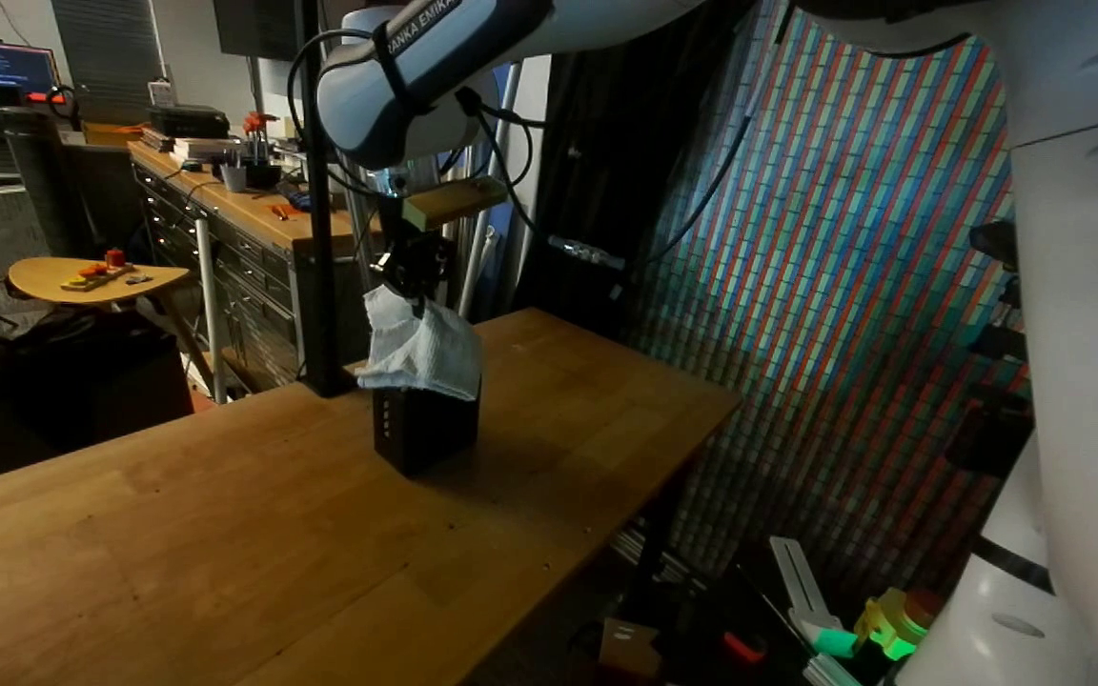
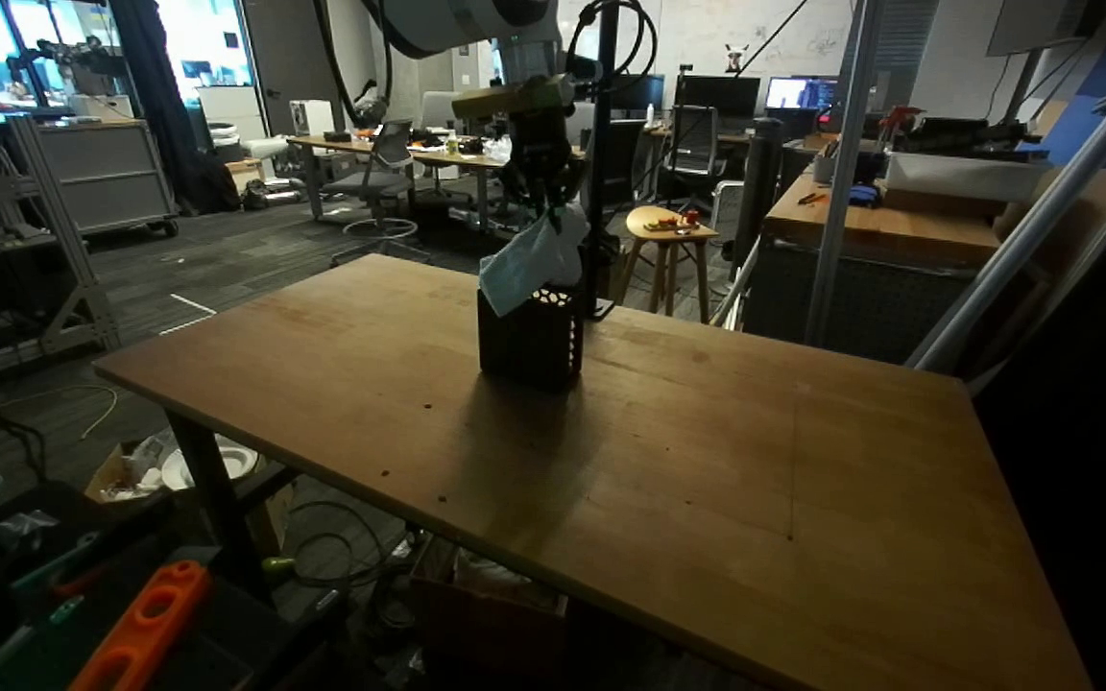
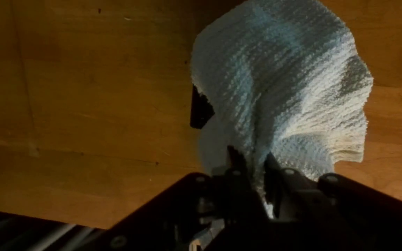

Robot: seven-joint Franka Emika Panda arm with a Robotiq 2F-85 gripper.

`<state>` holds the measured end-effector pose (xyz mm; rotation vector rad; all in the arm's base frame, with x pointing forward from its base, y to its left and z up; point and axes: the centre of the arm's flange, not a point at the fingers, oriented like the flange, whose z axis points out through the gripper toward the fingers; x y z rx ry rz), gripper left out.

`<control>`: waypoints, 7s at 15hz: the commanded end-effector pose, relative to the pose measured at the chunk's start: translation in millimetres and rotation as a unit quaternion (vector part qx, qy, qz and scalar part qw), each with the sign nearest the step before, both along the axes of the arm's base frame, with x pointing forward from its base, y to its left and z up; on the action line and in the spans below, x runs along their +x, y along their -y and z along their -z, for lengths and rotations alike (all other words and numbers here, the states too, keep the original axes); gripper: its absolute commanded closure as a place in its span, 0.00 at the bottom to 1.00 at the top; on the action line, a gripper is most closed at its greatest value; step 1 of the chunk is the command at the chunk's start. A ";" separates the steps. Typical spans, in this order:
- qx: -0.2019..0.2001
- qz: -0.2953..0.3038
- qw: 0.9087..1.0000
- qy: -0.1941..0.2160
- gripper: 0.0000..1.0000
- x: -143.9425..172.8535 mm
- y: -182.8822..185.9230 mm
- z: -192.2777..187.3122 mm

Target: Put the white towel inside the black basket

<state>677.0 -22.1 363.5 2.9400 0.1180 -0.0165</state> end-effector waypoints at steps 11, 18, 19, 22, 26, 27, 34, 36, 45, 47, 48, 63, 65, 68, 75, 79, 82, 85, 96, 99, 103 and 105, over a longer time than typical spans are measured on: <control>0.004 0.037 0.999 -0.033 0.96 -17.1 -4.6 51.3; 0.022 0.054 0.997 -0.056 0.96 -16.8 5.1 95.2; 0.023 0.053 0.997 -0.057 0.96 -16.0 4.2 96.3; 0.021 0.047 0.997 -0.059 0.96 -13.4 2.6 96.5; 0.023 0.042 0.997 -0.054 0.96 -10.3 0.4 97.5; 0.024 0.042 0.998 -0.048 0.96 -8.0 -1.0 96.8; 0.035 0.025 0.998 -0.041 0.96 9.7 -22.6 118.5; 0.039 0.020 0.998 -0.053 0.96 8.7 -27.3 135.1; 0.055 0.000 0.996 -0.075 0.96 -3.6 -14.2 148.7; 0.050 -0.005 0.996 -0.070 0.95 -5.4 -9.8 136.1; 0.045 -0.006 0.997 -0.066 0.95 -6.7 -7.4 126.9; 0.001 -0.030 0.999 0.028 0.00 -18.3 -25.9 -3.0; 0.003 -0.034 0.999 0.029 0.04 -23.9 -34.5 -2.8; 0.005 -0.037 0.999 0.029 0.31 -27.9 -41.4 0.5; -0.005 -0.041 0.999 0.028 0.86 -25.4 -34.5 12.6; 0.000 -0.032 0.999 0.024 1.00 -24.2 -24.3 19.9; 0.007 -0.029 0.999 0.028 0.98 -16.7 -19.6 24.9; 0.028 -0.023 0.999 0.037 0.97 -7.5 -18.2 34.0; 0.088 0.033 0.996 0.009 0.99 -11.7 18.1 115.7; 0.102 0.040 0.994 -0.022 0.98 -17.2 24.0 147.9; 0.110 0.033 0.990 -0.076 0.98 -28.3 23.2 181.6; 0.111 0.025 0.989 -0.090 0.97 -33.7 22.7 182.6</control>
